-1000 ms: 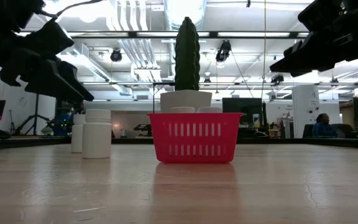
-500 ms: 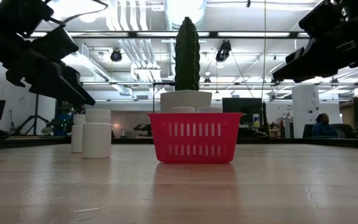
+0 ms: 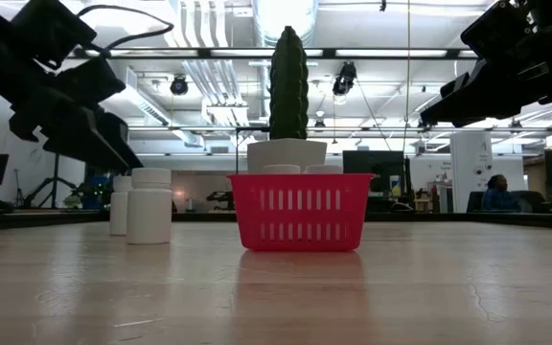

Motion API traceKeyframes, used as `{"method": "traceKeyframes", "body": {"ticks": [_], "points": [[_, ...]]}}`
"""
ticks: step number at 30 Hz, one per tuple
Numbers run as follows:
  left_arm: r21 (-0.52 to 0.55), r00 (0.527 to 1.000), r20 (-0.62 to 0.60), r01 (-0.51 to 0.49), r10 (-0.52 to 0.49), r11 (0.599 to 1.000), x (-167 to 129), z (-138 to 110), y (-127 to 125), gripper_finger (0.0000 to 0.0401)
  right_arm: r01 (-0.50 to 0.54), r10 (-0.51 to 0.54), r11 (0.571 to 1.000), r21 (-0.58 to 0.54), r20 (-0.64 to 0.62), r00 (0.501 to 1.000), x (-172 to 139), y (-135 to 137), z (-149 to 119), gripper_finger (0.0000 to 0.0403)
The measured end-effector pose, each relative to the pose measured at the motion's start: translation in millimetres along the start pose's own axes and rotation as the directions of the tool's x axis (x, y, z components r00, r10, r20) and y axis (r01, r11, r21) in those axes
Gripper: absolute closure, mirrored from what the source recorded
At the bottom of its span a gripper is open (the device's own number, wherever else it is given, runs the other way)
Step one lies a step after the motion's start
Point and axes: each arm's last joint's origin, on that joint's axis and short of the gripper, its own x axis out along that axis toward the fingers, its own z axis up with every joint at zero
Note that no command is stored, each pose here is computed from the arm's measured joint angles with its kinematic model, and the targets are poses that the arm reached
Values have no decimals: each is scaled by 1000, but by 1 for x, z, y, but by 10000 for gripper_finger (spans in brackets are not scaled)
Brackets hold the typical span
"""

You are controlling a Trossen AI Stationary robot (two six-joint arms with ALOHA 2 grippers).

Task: Pick and place pill bottles into a basket
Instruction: Put the white pill bottle into the red bin

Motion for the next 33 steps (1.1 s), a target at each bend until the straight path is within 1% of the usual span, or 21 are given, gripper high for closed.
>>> {"method": "traceKeyframes", "body": {"ticks": [14,19,26,33], "points": [[6,996,-90,5,-5,1000,11,-7,-1,99,0,0,1000,0,1,1000,0,0,0,394],[6,996,-85,6,-5,1000,16,-7,-2,99,0,0,1000,0,0,1000,0,0,0,394],[7,992,-126,-2,3,1000,24,-10,-2,99,0,0,1000,4,1,1000,0,0,0,394],[5,993,-114,-2,2,1000,27,-9,-3,99,0,0,1000,7,1,1000,0,0,0,394]]}}
